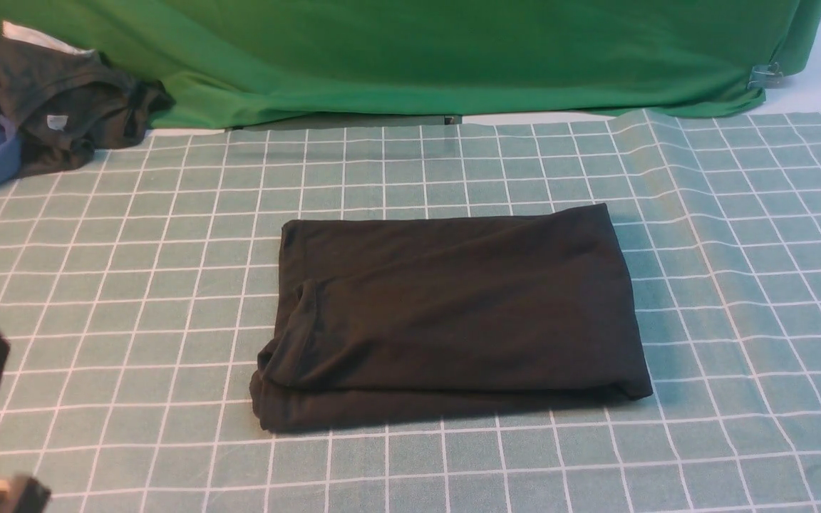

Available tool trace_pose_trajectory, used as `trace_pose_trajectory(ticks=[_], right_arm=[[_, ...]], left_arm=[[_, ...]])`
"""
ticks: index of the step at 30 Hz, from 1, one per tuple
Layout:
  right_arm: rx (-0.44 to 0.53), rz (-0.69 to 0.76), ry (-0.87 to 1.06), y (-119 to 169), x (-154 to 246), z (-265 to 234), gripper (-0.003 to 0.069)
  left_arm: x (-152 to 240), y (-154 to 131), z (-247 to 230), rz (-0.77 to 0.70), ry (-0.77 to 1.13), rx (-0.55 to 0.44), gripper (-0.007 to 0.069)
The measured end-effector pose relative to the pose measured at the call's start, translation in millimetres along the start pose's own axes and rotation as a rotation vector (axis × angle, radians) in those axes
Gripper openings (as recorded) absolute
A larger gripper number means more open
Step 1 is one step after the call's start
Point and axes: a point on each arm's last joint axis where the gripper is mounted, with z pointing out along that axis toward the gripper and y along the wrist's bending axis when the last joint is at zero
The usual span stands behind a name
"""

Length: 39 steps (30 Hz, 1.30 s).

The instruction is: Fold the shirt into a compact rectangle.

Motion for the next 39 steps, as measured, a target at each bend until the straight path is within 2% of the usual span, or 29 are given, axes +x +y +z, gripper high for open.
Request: trace_pose_trajectory(ticks=[2,9,39], right_arm=[[0.0,0.0,0.0,0.0,0.0,0.0,0.0232],[0.0,0.002,-0.001,0.0,-0.1,-0.1,0.0236],[-0.002,0.003,-0.01,-0.1,-2.4,-3.4,0.0237]], left_arm=[[9.9,1.9,-7.5,-0.009,0.022,-0.028,0.0011],[28.1,1.3,-12.9,-0.006,0.199,-0.026,0.0012],[28.1,1.6,-12.9,0.005,0.199,-0.028,0.0013]])
